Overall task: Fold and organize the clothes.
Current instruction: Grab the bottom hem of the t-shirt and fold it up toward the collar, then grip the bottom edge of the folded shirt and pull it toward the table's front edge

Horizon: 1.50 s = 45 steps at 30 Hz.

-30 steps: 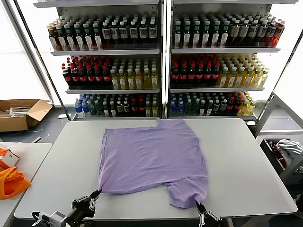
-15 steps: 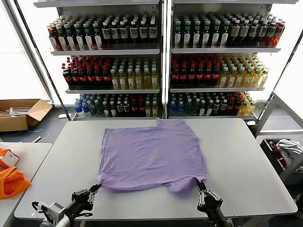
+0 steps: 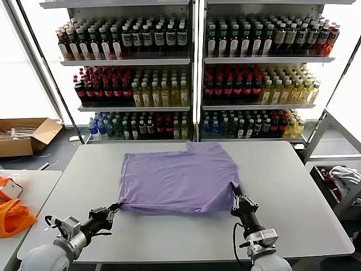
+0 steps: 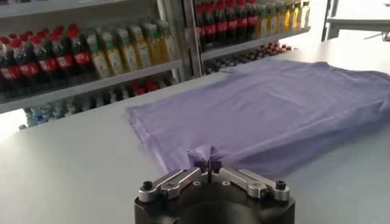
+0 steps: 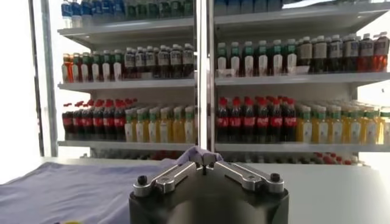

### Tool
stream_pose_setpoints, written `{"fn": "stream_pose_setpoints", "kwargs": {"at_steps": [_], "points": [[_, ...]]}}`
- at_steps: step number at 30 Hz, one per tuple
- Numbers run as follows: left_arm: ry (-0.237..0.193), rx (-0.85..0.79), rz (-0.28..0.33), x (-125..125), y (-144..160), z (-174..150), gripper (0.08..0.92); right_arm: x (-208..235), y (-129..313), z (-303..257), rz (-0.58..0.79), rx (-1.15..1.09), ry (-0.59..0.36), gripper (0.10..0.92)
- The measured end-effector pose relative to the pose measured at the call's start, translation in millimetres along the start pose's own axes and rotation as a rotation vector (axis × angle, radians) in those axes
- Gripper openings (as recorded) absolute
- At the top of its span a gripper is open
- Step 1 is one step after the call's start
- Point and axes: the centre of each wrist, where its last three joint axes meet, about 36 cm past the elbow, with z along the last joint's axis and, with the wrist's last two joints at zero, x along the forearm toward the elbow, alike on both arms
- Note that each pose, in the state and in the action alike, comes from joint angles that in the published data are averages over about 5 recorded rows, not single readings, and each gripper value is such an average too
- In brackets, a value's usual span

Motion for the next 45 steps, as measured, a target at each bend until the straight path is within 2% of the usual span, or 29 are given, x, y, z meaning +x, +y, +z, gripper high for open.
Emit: {"fn": "stream_pose_setpoints", "kwargs": {"at_steps": [5, 9, 15, 22, 28, 31, 33, 37, 40, 45], "points": [[0.005, 0.059, -0.014, -16.5, 13.1, -7.6, 0.089, -37.4, 0.2, 3.6, 0.0, 0.007, 0.013, 0.121], [0.004, 0.091, -0.032, -27.9, 19.0, -9.6, 0.137, -57.0, 3.1, 5.7, -0.015, 0.015, 0.033, 0.212], [-0.023, 0.114, -0.062, -34.8, 22.3, -13.0, 0.309, -63.9, 2.1, 5.4, -0.043, 0.035, 0.065, 0.386], [-0.057, 0.122, -0.09, -30.7, 17.5, -16.4, 0.508, -39.4, -4.0, 2.4, -0.03, 0.077, 0.127, 0.585], [-0.036, 0.132, -0.076, -25.9, -0.1, -2.3, 0.664, -6.1, -10.2, 0.6, 0.032, 0.109, 0.211, 0.756], [-0.02, 0.143, -0.07, -25.5, -8.1, 5.7, 0.755, 6.8, -10.4, 1.5, 0.06, 0.118, 0.25, 0.809], [-0.014, 0.148, -0.065, -25.9, -12.6, 9.4, 0.803, 12.6, -9.5, 2.3, 0.074, 0.123, 0.272, 0.819], [-0.007, 0.16, -0.061, -27.3, -18.9, 15.1, 0.821, 19.8, -7.0, 3.6, 0.094, 0.127, 0.306, 0.81], [-0.004, 0.168, -0.064, -27.5, -21.0, 18.1, 0.822, 21.8, -5.1, 4.2, 0.105, 0.128, 0.326, 0.755], [0.0, 0.178, -0.068, -27.9, -22.1, 19.7, 0.823, 19.6, -1.6, 4.1, 0.118, 0.124, 0.351, 0.612]]}}
